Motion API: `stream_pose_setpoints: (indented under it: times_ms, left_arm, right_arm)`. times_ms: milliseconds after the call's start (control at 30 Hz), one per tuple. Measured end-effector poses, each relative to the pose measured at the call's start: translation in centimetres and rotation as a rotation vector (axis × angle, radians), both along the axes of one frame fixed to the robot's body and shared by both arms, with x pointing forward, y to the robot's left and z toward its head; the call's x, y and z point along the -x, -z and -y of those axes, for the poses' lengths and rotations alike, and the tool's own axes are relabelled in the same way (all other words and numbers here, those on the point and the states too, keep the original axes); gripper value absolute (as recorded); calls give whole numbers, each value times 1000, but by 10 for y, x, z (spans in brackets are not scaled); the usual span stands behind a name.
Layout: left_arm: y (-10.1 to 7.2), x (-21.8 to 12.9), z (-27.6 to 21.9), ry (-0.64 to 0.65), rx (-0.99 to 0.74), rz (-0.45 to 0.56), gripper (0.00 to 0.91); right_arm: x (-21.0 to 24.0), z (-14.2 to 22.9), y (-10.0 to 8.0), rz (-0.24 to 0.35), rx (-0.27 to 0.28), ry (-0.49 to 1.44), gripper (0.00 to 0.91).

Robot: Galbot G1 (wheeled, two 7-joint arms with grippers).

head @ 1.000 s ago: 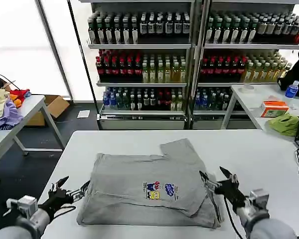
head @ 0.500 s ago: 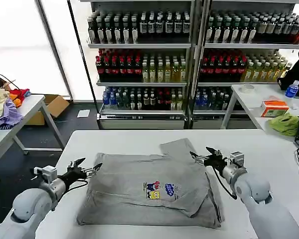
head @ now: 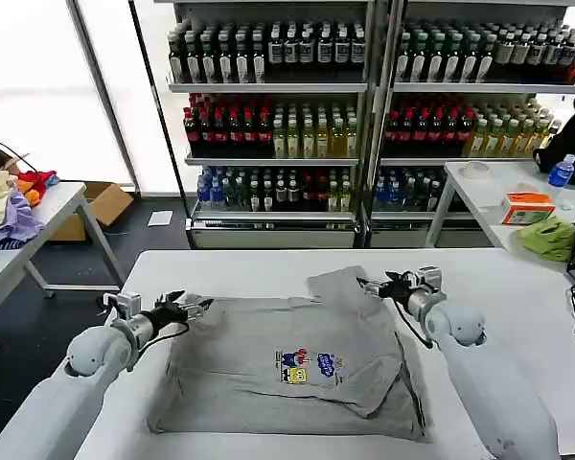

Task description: Fold and organize the clothes.

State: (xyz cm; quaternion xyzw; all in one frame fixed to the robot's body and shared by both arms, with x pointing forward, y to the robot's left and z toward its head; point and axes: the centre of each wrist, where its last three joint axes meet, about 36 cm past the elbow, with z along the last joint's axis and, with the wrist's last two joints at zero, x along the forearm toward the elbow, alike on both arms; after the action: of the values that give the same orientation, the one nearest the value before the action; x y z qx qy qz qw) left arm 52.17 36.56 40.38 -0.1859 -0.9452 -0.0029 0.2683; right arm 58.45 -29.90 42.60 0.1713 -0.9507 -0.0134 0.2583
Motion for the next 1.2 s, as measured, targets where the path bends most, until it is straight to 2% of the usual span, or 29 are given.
stream_pose_setpoints:
  times_ms: [233, 300, 333, 367, 400, 433, 467, 500, 533, 967, 1200]
  left_arm:
    - [12, -10, 2, -1, -3, -30, 907]
    - [14, -12, 4, 0, -3, -34, 907]
    - [15, -13, 4, 0, -3, -35, 907]
    - [16, -14, 5, 1, -2, -36, 715]
    - [17, -14, 5, 2, -2, -38, 433]
    - [17, -14, 6, 3, -2, -40, 272]
    - [18, -14, 6, 3, 0, -42, 171]
    - [18, -14, 6, 3, 0, -43, 30]
    - [19, -14, 6, 2, -1, -44, 10]
    - [28, -6, 2, -1, -4, -65, 10]
    - [28, -6, 1, -11, -6, -63, 10]
  right_arm:
    - [-22, -14, 8, -31, 11, -2, 907]
    - [-25, -19, 13, -46, 16, -7, 514]
    - [-26, -22, 16, -52, 18, -9, 30]
    - [-27, -25, 18, -57, 21, -10, 0]
    - [-28, -26, 20, -60, 25, -11, 0]
    - [-29, -28, 20, -62, 27, -12, 0]
    - [-29, -29, 21, -64, 31, -11, 0]
    - [-30, -30, 22, -67, 35, -11, 0]
    - [-30, -31, 23, -68, 36, -12, 0]
    - [-28, -42, 29, -78, 34, -10, 0]
    - [-25, -44, 27, -73, 30, -3, 0]
